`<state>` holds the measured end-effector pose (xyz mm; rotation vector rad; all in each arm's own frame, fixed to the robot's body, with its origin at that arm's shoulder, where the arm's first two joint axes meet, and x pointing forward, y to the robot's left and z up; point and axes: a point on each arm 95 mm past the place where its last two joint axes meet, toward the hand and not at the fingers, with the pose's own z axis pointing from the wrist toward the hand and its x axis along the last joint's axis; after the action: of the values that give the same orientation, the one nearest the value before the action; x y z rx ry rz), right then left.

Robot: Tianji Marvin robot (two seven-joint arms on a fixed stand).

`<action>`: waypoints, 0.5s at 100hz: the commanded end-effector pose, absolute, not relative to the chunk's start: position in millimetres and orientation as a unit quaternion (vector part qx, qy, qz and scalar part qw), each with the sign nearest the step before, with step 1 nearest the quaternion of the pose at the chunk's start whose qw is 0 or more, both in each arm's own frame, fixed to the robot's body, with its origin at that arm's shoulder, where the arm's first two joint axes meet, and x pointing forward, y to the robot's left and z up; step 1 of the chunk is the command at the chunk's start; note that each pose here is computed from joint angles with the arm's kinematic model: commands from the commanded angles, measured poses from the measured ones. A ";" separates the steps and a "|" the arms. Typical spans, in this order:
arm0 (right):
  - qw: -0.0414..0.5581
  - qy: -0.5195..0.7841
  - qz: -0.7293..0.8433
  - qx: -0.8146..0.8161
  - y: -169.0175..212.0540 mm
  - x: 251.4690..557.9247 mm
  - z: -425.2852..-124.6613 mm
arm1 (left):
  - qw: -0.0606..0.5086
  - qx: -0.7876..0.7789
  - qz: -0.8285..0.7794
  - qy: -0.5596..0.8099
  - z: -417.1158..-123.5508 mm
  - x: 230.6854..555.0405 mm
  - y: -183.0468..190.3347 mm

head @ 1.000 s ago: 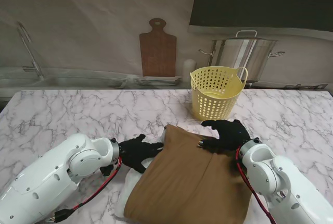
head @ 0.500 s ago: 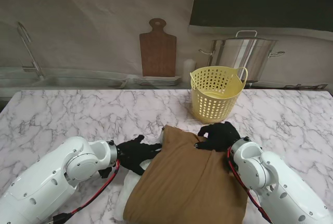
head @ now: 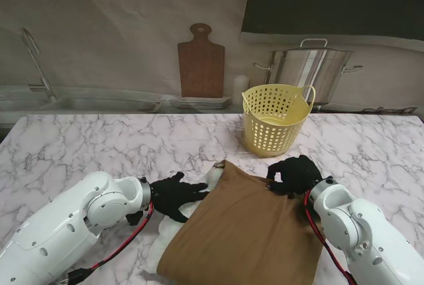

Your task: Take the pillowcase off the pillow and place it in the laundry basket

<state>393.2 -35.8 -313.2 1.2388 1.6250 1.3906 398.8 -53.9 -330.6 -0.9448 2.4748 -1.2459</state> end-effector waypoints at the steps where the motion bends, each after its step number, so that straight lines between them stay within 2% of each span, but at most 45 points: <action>1: 0.348 0.620 0.514 0.479 -51.8 392.2 -318.1 | 0.093 -0.334 -0.380 0.858 -353.4 391.0 -40.9; 30: 0.374 0.601 0.531 0.466 -57.3 394.9 -316.3 | 0.098 -0.341 -0.362 0.862 -353.7 393.1 -37.1; 50: 0.358 0.598 0.557 0.452 -31.2 411.7 -310.5 | 0.125 -0.344 -0.364 0.856 -344.9 398.2 -31.4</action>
<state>400.8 -35.4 -317.8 1.1918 1.5560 1.4271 403.6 -48.4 -326.3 -0.9443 2.4601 -1.1669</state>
